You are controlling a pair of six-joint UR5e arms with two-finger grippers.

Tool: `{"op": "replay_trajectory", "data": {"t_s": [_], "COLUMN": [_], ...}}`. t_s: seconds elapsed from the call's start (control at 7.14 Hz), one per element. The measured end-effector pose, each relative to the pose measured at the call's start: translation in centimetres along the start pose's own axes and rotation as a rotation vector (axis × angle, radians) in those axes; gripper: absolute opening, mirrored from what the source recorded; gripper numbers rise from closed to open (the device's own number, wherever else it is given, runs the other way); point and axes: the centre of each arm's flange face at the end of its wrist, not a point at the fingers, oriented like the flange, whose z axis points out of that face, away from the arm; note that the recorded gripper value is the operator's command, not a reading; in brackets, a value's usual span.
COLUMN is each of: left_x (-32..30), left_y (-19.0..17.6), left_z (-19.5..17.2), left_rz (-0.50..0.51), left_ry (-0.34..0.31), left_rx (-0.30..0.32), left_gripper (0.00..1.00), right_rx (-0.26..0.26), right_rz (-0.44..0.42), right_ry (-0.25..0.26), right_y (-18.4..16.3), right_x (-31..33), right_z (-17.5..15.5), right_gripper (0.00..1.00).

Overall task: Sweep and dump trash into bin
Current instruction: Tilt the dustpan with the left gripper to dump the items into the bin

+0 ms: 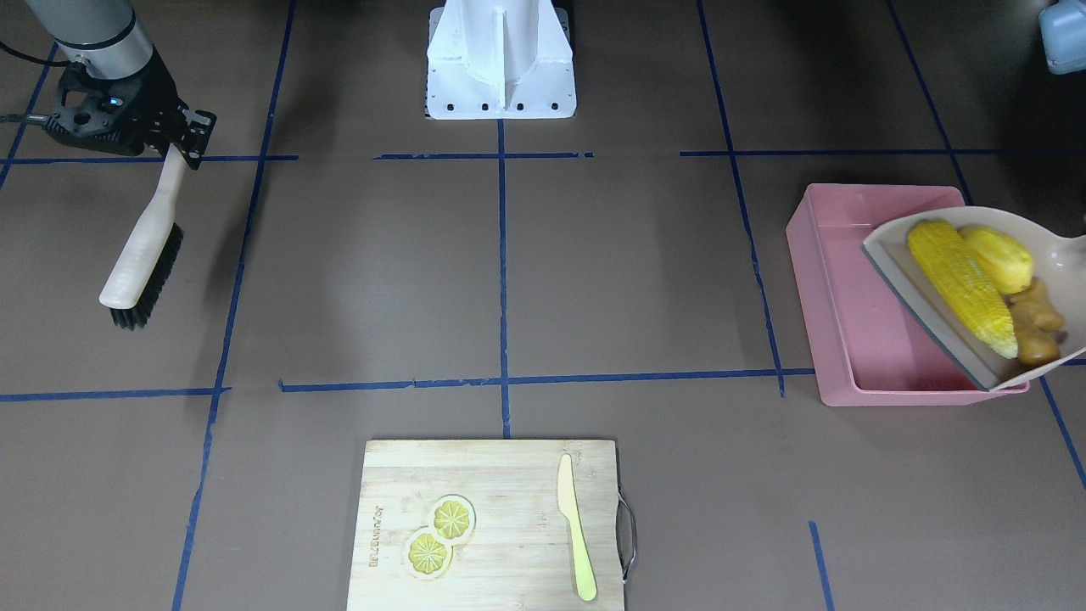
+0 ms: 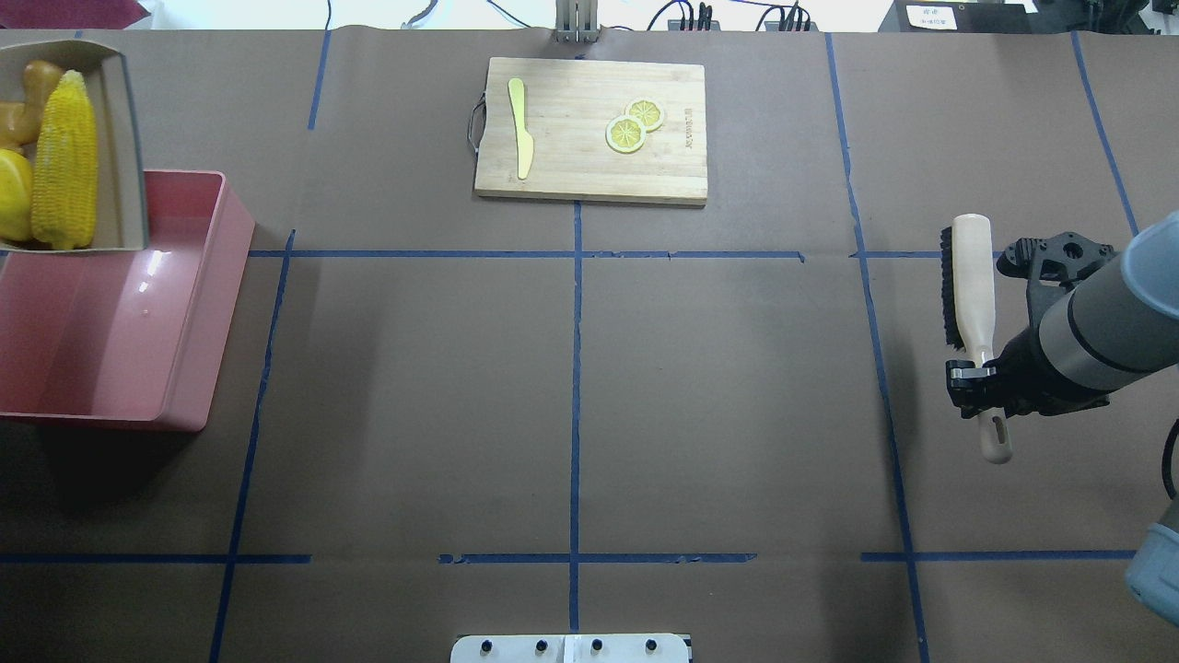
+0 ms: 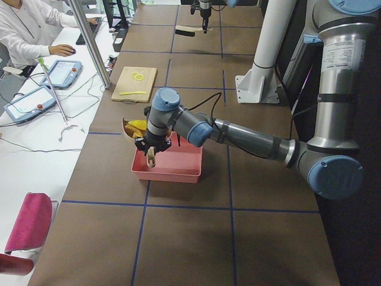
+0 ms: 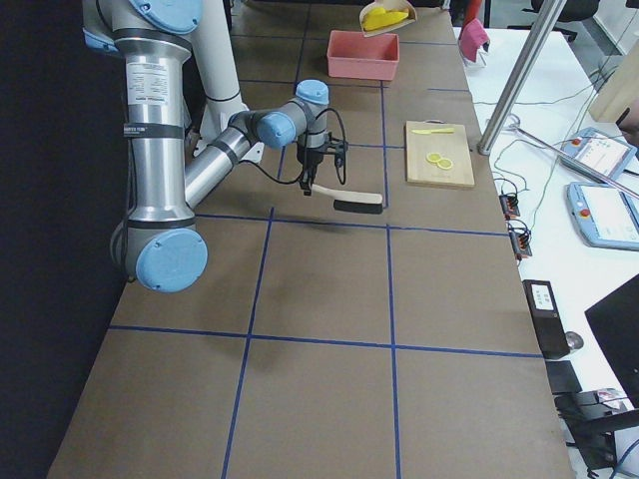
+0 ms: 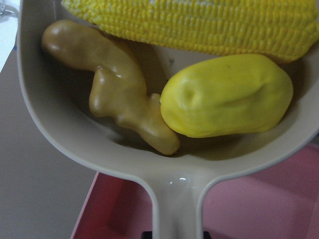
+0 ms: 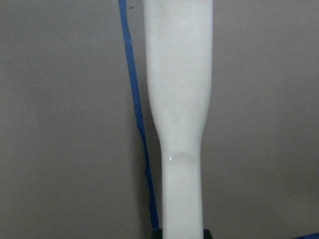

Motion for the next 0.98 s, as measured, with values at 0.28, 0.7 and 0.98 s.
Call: {"op": "replay_trajectory", "data": {"t_s": [0.28, 0.7, 0.98], "left_x": [-1.3, -3.1, -3.4], "left_y": [1.0, 0.0, -0.6], "left_z": [-0.3, -0.7, -0.5], "left_rz": [0.153, 0.461, 0.535], "left_ry": [-0.051, -0.108, -0.137], "left_rx": [-0.186, -0.371, -0.47], "left_gripper": [0.0, 0.0, 0.0], "right_rx": [0.004, -0.004, -0.003], "right_rz": [-0.005, 0.001, 0.006], "right_ry": [0.001, 0.016, 0.012], "right_y": [-0.1, -0.4, -0.4], "right_x": [0.6, 0.9, 0.6], "right_z": [0.9, 1.8, 1.8], "right_gripper": [0.0, 0.0, 0.01]}}
